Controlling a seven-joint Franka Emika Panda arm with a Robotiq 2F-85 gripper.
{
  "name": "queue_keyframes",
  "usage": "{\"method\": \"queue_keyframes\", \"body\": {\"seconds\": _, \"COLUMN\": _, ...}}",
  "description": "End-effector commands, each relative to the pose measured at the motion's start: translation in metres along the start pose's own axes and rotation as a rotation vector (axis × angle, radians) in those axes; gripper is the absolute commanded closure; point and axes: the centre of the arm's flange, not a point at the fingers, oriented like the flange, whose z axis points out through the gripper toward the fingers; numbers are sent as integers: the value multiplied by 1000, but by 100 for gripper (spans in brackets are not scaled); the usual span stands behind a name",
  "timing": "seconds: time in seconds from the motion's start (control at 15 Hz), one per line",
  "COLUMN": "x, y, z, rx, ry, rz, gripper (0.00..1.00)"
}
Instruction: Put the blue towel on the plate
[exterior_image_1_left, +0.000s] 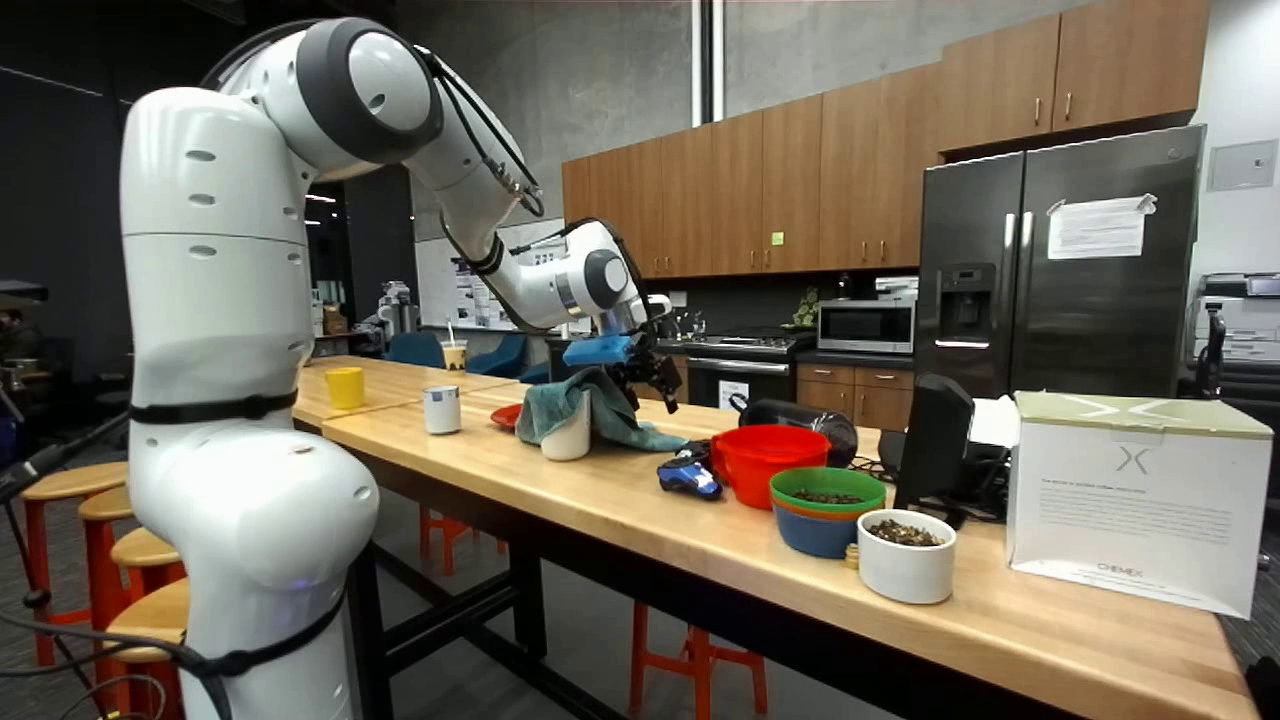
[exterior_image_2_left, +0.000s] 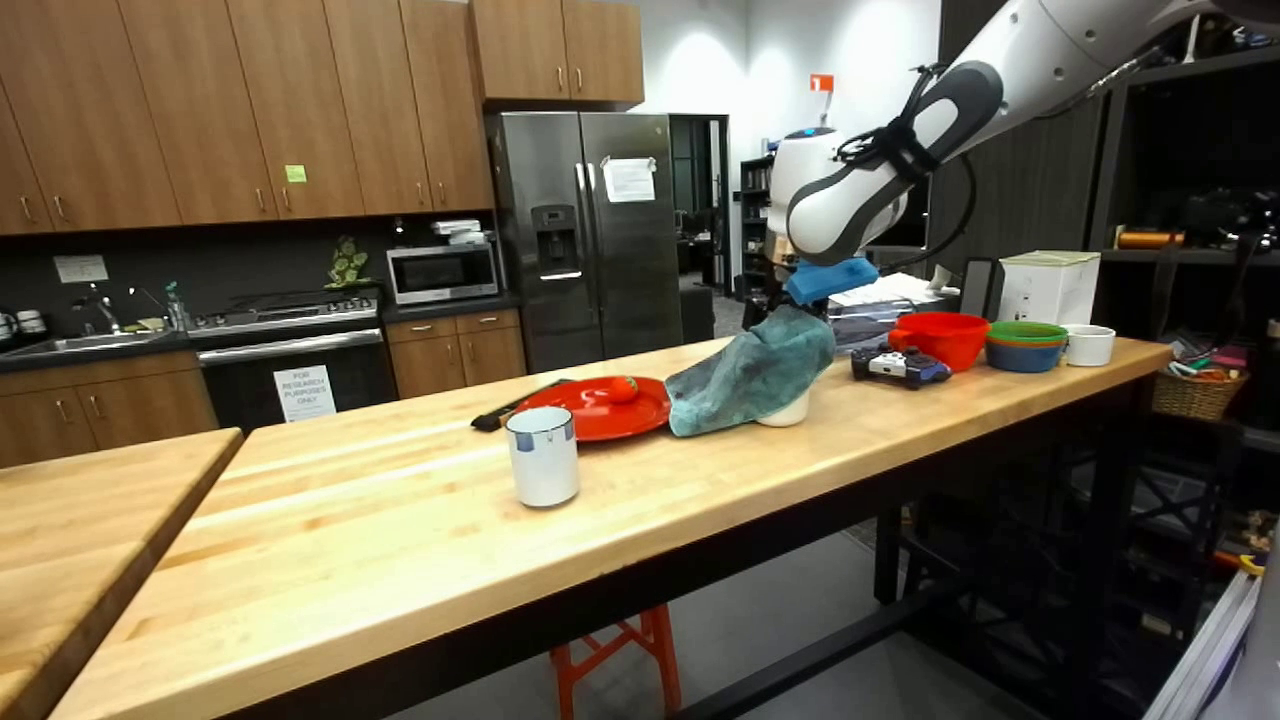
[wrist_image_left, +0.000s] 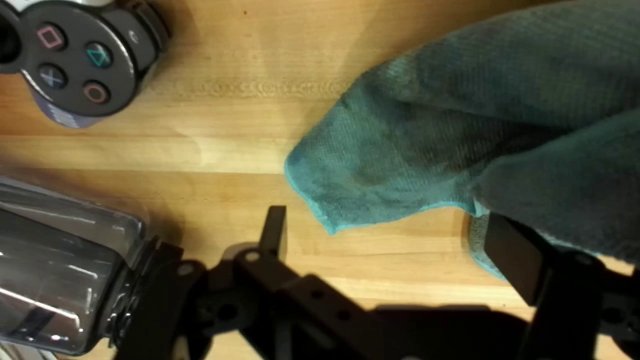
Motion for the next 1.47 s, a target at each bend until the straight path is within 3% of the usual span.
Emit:
{"method": "queue_keyframes", "body": {"seconds": 0.0, "x": -2, "y": 6, "z": 2, "rx": -90, "ry": 8, "rz": 145, "gripper": 0}}
{"method": "queue_keyframes", "body": {"seconds": 0.13, "x": -4, "y": 13, "z": 3, "rx": -143, "ry": 13, "rz": 232, "gripper": 0}}
{"method": "queue_keyframes", "body": {"seconds": 0.2, "x": -1, "y": 12, "z": 5, "rx": -92, "ry": 13, "rz": 161, "gripper": 0}}
{"method": "queue_keyframes", "body": {"seconds": 0.73, "x": -2, "y": 11, "z": 6, "rx": -95, "ry": 12, "rz": 165, "gripper": 0}}
{"method": "queue_keyframes", "body": {"seconds": 0.93, "x": 3, "y": 6, "z": 12, "rx": -154, "ry": 17, "rz": 231, "gripper": 0}}
{"method": "queue_keyframes", "body": {"seconds": 1.2, "x": -3, "y": -1, "z": 13, "rx": -306, "ry": 31, "rz": 420, "gripper": 0}}
{"method": "queue_keyframes", "body": {"seconds": 1.27, "x": -5, "y": 10, "z": 14, "rx": -244, "ry": 29, "rz": 351, "gripper": 0}}
{"method": "queue_keyframes", "body": {"seconds": 1.4, "x": -7, "y": 6, "z": 14, "rx": -278, "ry": 35, "rz": 396, "gripper": 0}}
